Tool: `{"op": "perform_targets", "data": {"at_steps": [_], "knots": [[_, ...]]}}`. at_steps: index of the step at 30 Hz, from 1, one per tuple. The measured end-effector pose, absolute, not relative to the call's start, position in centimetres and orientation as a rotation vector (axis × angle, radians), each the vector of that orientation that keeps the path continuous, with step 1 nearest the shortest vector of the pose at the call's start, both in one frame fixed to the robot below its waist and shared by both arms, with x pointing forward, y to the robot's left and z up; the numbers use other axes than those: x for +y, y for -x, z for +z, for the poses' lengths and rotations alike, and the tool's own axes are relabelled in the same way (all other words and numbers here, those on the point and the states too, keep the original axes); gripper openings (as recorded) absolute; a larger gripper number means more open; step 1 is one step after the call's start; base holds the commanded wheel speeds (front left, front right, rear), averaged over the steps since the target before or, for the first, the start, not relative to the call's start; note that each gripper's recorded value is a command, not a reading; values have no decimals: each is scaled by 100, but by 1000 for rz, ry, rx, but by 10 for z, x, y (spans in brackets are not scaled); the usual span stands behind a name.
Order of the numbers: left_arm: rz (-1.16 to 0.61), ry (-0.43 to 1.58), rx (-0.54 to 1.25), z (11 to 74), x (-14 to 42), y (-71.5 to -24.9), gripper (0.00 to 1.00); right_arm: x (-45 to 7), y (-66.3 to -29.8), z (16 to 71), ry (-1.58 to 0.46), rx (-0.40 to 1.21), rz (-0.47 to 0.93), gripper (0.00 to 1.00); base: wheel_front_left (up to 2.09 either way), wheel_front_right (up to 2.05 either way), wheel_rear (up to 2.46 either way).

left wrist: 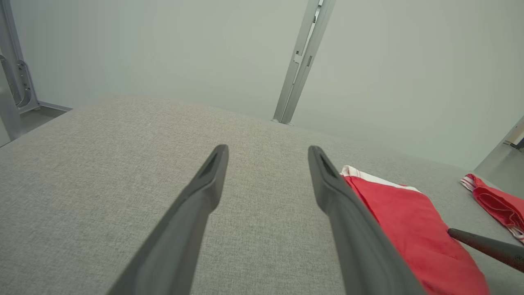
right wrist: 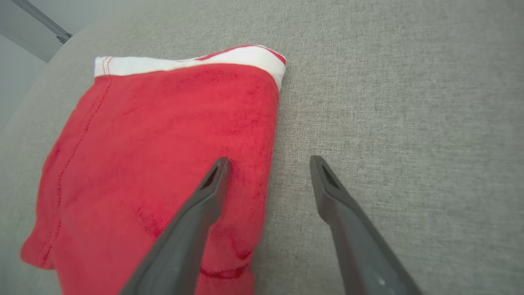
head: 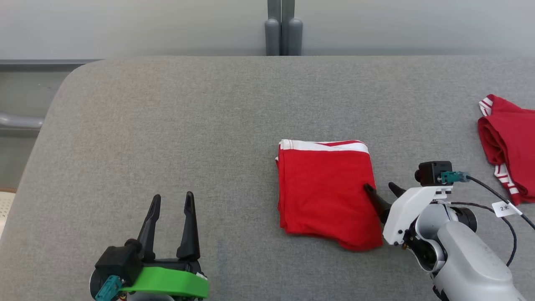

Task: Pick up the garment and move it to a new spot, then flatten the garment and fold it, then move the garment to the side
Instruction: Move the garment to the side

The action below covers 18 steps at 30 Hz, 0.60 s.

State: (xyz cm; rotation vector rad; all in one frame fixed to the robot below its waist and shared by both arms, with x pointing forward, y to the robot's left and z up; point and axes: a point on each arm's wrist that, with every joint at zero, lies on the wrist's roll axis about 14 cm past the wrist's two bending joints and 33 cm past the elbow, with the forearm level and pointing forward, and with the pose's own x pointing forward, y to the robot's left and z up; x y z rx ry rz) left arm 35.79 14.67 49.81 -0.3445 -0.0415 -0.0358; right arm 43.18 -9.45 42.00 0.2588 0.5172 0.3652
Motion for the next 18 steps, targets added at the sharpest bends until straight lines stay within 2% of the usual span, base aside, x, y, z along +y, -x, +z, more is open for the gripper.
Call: {"op": "perform_targets", "data": {"at_steps": [6, 7, 8, 9, 12, 18], "knots": [[-1, 342, -27, 492, 157, -360, 100, -77, -437, 398, -253, 601, 404, 100, 0, 0, 0], [4, 341, -25, 491, 158, -360, 100, -73, -439, 398, -257, 602, 413, 84, 0, 0, 0], [8, 341, -24, 491, 159, -360, 100, -70, -440, 397, -259, 605, 419, 43, 0, 0, 0], [11, 341, -23, 490, 160, -360, 100, -68, -440, 397, -260, 606, 425, 36, 0, 0, 0], [17, 340, -22, 490, 161, -361, 100, -68, -442, 398, -255, 595, 430, 0, 0, 0, 0], [-15, 342, -23, 491, 152, -368, 100, -84, -453, 412, -220, 523, 418, 0, 0, 0, 0]]}}
